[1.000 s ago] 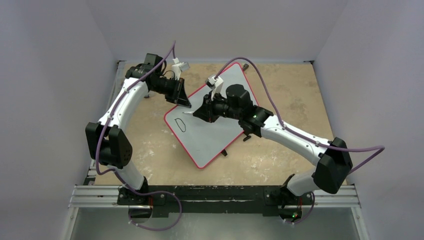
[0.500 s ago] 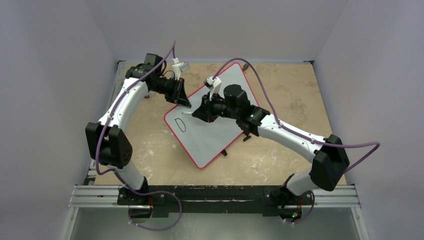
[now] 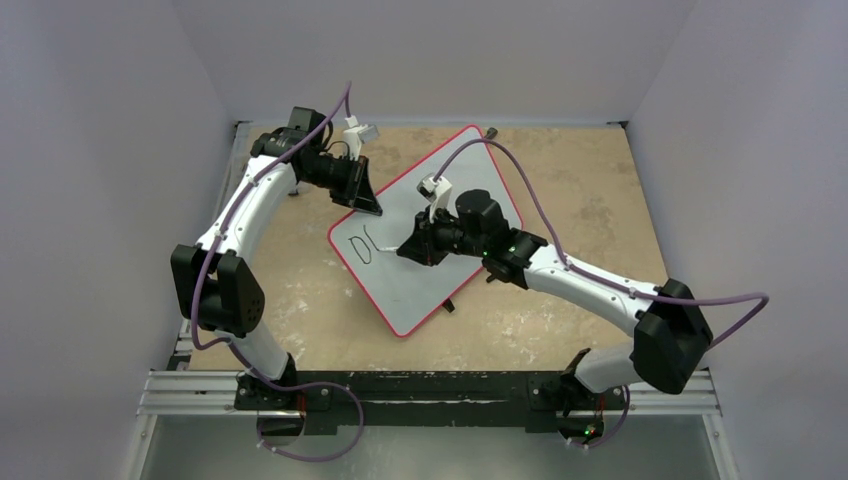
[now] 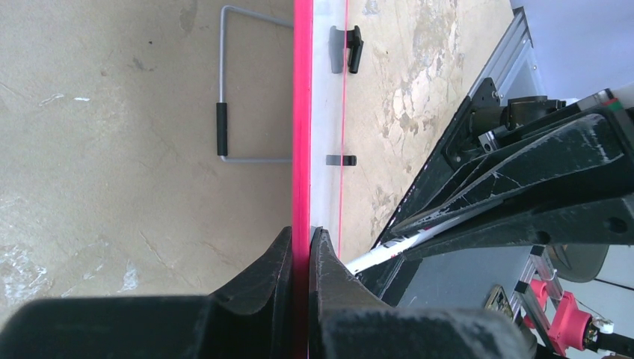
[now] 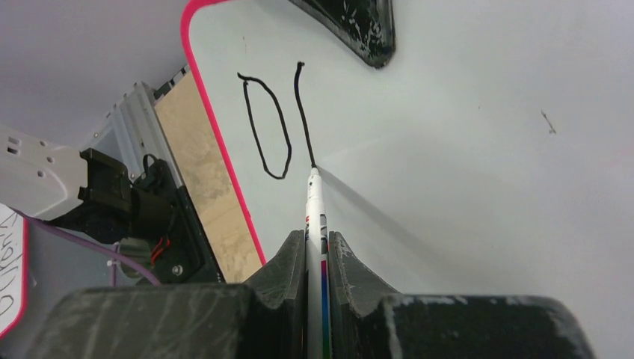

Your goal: Write a sentence on the whiteboard

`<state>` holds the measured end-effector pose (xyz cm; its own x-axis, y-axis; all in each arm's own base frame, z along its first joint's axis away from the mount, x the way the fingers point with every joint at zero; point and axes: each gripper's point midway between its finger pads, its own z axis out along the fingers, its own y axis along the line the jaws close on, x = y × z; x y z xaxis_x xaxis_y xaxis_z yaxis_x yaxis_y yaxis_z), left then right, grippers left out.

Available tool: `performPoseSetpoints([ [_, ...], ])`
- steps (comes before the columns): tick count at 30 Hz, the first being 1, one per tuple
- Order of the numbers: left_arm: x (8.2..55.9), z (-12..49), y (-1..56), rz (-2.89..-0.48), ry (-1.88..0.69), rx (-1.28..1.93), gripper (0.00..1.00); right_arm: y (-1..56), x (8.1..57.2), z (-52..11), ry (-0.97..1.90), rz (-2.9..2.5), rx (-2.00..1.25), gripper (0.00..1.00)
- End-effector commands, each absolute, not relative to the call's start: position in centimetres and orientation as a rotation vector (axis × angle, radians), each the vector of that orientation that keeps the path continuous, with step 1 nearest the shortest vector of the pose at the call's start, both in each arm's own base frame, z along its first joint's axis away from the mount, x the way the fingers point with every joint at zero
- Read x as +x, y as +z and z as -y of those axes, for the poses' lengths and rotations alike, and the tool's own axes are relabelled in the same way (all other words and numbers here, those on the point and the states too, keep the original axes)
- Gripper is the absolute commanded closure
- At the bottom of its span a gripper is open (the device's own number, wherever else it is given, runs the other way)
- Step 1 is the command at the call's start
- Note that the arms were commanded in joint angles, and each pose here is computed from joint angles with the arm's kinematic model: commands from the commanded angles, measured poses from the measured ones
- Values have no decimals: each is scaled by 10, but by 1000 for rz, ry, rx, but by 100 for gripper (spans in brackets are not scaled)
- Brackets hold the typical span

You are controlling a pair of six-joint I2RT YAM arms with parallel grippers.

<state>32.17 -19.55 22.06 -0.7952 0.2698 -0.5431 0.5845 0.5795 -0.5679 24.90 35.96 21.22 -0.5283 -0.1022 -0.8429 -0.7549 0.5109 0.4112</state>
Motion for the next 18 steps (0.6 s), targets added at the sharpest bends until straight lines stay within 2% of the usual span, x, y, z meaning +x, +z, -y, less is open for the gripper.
performPoseSetpoints([
  [1, 330, 182, 216, -2390, -884, 762, 100, 206, 244, -352, 1031, -1974, -679, 100],
  [18, 329, 183, 217, -2388, -888, 765, 100, 234, 257, -367, 1052, -1918, -683, 100],
])
